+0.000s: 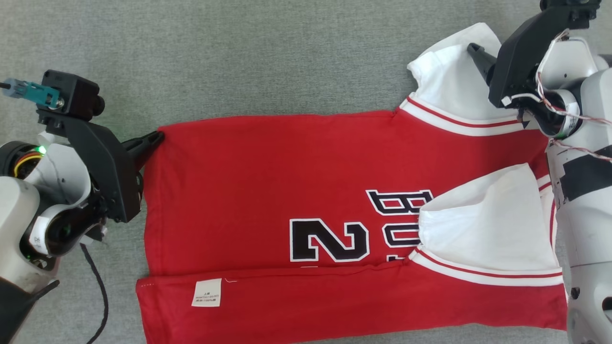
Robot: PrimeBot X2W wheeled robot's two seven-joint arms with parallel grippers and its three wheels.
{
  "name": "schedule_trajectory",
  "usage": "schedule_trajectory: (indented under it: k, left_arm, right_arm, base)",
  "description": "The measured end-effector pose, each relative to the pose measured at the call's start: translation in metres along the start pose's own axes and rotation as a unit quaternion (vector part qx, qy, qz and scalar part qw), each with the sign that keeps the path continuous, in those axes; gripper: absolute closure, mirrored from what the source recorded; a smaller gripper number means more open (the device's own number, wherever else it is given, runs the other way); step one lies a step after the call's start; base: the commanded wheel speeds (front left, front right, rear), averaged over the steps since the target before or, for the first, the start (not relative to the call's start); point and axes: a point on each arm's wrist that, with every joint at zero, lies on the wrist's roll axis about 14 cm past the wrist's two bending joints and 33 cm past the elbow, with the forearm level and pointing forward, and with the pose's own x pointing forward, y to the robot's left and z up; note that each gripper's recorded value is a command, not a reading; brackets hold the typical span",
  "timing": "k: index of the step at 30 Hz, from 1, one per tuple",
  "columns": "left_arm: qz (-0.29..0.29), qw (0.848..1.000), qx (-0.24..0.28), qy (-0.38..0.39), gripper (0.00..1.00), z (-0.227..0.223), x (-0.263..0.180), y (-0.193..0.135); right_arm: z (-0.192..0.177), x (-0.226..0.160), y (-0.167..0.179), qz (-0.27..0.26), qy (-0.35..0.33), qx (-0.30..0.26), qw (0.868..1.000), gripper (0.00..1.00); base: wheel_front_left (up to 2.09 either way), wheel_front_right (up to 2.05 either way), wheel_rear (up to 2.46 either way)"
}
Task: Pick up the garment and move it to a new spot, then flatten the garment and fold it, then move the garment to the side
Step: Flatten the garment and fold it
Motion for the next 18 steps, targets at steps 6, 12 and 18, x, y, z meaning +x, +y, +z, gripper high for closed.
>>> schedule_trajectory:
  k: [6, 12, 18]
  left_arm:
    - [-0.004, 1.000, -0.002, -0.005, 1.00, 0.000, 0.000, -0.002]
    - [-0.009, 0.999, 0.003, -0.036, 1.00, 0.006, 0.000, -0.004]
    - [0.002, 0.995, 0.018, -0.097, 1.00, 0.023, -0.003, -0.005]
  right_arm:
    - [0.000, 0.007, 0.005, 0.004, 0.011, -0.013, 1.000, 1.00]
    - [0.017, 0.004, 0.003, 0.004, -0.046, -0.017, 0.999, 1.00]
    - [0.033, -0.008, 0.000, 0.007, -0.095, -0.007, 0.995, 1.00]
  base:
    - [0.00, 0.00, 0.00]
    - [0.00, 0.00, 0.00]
    - [0.00, 0.00, 0.00]
